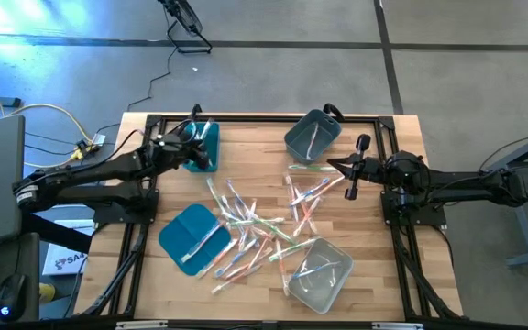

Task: Pick & Place Toothbrushes
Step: Put the orange toothbrush into the dark gray bin

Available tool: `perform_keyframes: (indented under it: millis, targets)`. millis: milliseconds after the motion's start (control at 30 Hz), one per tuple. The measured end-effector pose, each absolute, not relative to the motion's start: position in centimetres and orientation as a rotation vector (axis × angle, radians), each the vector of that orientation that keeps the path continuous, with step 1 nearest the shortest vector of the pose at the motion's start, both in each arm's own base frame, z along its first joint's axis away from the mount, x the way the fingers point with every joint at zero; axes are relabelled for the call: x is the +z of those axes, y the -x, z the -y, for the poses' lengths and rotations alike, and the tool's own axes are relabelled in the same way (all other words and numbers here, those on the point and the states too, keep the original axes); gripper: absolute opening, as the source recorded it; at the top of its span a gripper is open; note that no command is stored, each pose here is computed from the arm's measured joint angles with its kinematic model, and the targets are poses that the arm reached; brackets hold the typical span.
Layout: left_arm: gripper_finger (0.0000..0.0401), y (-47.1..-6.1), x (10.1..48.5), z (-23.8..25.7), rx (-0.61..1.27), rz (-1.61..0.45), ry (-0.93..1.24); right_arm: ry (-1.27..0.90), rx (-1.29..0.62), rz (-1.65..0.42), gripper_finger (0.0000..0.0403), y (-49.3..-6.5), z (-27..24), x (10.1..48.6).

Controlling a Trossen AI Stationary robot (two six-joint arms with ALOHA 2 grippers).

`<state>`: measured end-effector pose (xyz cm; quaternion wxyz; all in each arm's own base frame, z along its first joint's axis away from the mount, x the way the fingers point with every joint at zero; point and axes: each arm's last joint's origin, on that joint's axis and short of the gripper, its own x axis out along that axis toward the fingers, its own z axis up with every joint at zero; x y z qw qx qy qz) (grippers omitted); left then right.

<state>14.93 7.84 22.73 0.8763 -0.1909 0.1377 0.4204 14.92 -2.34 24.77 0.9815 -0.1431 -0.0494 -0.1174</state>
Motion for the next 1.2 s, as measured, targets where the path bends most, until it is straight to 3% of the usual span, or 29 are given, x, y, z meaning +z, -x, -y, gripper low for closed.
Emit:
perform_keyframes:
  millis: [1200]
  targets:
    - [0.0135, -16.6, 23.2, 0.7, 0.471, -0.284, 0.412, 0.283, -0.232, 0.082, 0.0003, -14.9, 2.3, 24.6]
